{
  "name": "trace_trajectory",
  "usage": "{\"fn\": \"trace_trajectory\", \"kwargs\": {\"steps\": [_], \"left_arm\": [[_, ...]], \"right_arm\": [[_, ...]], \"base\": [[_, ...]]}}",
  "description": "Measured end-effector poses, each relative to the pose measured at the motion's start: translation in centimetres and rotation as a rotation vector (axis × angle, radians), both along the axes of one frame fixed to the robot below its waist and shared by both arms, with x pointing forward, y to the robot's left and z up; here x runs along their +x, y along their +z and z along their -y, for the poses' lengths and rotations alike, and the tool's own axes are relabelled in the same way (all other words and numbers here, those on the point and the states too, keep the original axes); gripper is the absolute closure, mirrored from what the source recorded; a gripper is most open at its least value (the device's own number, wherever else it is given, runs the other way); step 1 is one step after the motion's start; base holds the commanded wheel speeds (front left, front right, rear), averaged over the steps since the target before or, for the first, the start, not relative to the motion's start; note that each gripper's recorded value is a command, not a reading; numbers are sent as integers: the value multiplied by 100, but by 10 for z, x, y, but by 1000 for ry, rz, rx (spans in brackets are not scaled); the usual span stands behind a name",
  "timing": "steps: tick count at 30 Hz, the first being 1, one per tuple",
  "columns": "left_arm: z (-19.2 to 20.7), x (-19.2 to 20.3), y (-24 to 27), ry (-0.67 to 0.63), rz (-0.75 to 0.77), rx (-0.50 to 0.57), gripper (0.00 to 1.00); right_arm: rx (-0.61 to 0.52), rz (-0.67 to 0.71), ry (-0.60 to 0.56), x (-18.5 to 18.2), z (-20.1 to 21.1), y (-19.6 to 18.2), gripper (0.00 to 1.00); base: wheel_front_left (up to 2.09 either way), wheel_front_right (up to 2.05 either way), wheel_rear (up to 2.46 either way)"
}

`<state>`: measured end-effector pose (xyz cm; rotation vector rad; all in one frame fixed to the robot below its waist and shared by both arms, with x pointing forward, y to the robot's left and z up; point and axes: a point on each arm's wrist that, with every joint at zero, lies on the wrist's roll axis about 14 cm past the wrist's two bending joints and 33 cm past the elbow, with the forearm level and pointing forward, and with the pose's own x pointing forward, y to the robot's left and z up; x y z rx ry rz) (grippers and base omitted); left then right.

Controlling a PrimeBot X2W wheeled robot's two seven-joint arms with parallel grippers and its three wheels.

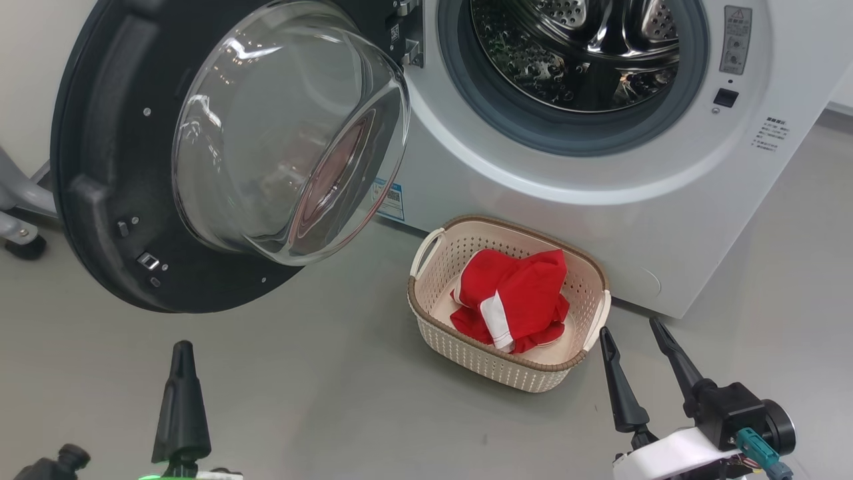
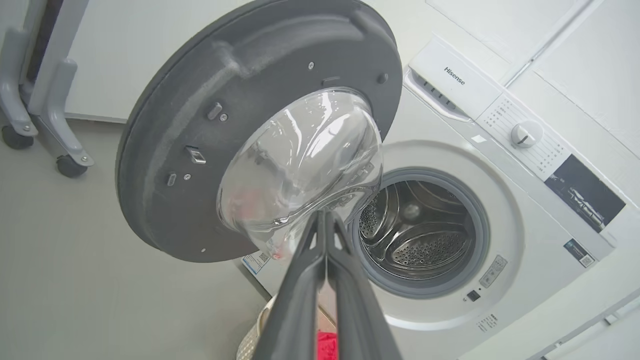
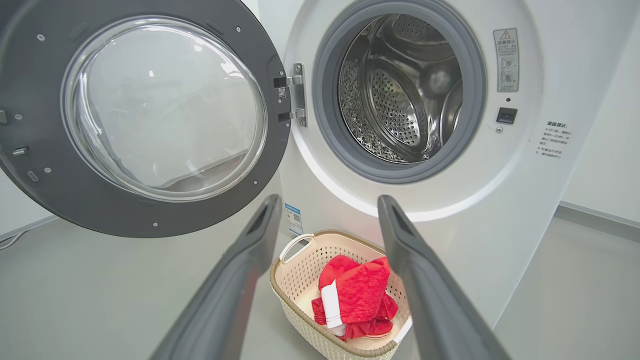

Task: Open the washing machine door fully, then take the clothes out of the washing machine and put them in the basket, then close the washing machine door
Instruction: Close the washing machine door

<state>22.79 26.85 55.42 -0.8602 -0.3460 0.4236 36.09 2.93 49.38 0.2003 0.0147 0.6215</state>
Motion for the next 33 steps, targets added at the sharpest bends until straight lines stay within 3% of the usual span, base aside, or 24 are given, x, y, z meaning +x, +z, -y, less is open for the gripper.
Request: {"fn": "trace_trajectory", "kwargs": {"steps": [7, 14, 26, 33], "left_arm": [[-10, -4, 26, 16, 216, -217, 100], [-66, -27, 43, 146, 421, -354, 100], [-146, -55, 42, 384, 466, -318, 100], [-169, -26, 28, 321, 351, -355, 100]], "right_arm": [[-11, -5, 2, 3, 1, -5, 0], [-22, -10, 13, 7, 0, -9, 0], [-39, -11, 59, 16, -8, -14, 0], [-42, -7, 70, 27, -10, -15, 0]], "base": [[0, 0, 0], [0, 0, 0], [0, 0, 0], [0, 0, 0]]}}
